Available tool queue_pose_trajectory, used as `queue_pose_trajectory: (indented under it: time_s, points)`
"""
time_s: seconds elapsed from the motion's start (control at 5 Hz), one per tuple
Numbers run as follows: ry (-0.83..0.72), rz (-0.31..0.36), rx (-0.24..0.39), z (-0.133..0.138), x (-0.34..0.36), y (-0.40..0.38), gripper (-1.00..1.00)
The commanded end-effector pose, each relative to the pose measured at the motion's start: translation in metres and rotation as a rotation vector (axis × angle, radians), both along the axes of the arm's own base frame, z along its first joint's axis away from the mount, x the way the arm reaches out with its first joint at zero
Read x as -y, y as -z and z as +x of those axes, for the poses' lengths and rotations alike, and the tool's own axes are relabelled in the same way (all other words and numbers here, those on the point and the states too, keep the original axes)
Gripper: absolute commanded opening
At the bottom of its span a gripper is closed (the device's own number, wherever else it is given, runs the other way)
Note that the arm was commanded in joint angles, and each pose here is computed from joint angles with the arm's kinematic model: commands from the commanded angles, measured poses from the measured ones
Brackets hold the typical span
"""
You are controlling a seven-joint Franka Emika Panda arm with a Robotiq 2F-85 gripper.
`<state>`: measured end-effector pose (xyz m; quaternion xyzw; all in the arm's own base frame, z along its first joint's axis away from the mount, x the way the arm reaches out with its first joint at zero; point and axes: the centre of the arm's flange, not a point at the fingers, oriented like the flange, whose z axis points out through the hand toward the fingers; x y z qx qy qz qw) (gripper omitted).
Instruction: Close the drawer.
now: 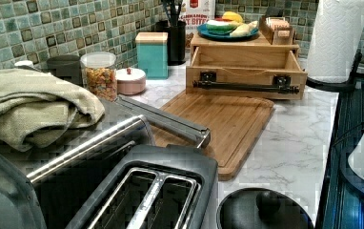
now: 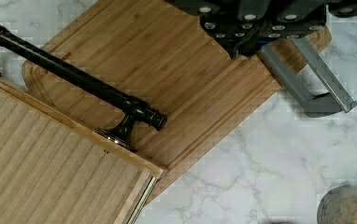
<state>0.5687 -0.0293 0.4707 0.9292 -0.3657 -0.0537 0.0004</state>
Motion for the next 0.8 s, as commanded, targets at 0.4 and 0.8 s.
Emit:
queue_pose_trajectory:
  time_s: [0.4,0.8]
  points:
    - [-0.126,0.023,0.025,-0.012,-0.008,0.016,-1.00]
    - [-0.401,0.097,0.040,-0.038,-0.010,0.071,-1.00]
